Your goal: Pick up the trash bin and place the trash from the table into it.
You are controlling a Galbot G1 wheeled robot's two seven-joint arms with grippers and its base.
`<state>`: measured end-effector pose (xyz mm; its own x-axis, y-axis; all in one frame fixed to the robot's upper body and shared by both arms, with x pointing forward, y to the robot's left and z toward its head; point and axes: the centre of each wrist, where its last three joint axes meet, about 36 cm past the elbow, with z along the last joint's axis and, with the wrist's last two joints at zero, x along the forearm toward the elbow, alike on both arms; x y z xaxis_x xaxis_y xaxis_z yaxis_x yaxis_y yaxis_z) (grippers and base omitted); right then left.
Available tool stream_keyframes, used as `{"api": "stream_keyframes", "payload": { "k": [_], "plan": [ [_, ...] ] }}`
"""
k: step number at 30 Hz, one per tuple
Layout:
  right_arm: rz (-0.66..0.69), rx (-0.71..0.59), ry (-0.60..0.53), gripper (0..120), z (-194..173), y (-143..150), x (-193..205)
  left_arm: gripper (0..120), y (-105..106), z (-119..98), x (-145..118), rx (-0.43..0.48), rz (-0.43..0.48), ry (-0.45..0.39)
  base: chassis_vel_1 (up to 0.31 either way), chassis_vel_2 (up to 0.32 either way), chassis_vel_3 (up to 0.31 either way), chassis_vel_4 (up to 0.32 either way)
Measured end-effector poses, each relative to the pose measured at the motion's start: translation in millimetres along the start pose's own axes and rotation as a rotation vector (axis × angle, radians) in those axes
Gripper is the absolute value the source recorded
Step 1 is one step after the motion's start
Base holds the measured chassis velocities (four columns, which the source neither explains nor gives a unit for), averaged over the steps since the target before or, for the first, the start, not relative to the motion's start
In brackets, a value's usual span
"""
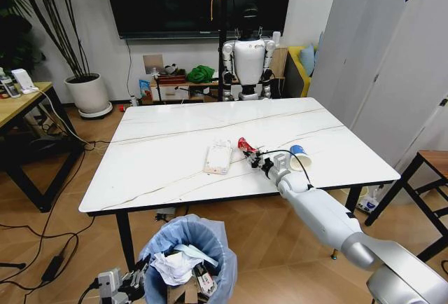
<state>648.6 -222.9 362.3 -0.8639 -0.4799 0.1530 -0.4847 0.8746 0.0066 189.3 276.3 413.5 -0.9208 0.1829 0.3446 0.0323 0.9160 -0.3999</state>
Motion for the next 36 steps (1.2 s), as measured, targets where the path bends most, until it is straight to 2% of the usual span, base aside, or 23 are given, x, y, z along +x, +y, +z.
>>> {"api": "stream_keyframes", "payload": {
  "k": [7,16,21,24,26,31,36],
  "plan": [
    [-0.047,-0.021,-0.088,29,-34,-10,49,0,-5,-1,-1,0.000,0.026,0.009,0.000,0.000,0.000,0.000],
    [-0.199,0.004,-0.210,29,-62,-8,102,0,-7,-5,-4,-0.006,0.046,0.011,0.000,0.000,0.000,0.000],
    [-0.263,0.013,-0.234,29,-73,5,127,0,-9,-3,-4,-0.002,0.050,0.017,0.000,0.000,0.000,0.000],
    [-0.354,0.038,-0.253,29,-83,26,157,0,-10,0,-3,0.001,0.047,0.022,0.000,0.000,0.000,0.000],
    [-0.375,0.045,-0.253,29,-84,31,163,0,-11,1,-1,0.005,0.044,0.022,0.000,0.000,0.000,0.000],
    [-0.498,0.102,-0.210,29,-74,53,189,0,-15,6,5,0.022,0.022,0.015,0.000,0.000,0.000,0.000],
    [-0.529,0.115,-0.200,29,-70,58,195,0,-16,7,6,0.027,0.016,0.011,0.000,0.000,0.000,0.000]
  ]
}}
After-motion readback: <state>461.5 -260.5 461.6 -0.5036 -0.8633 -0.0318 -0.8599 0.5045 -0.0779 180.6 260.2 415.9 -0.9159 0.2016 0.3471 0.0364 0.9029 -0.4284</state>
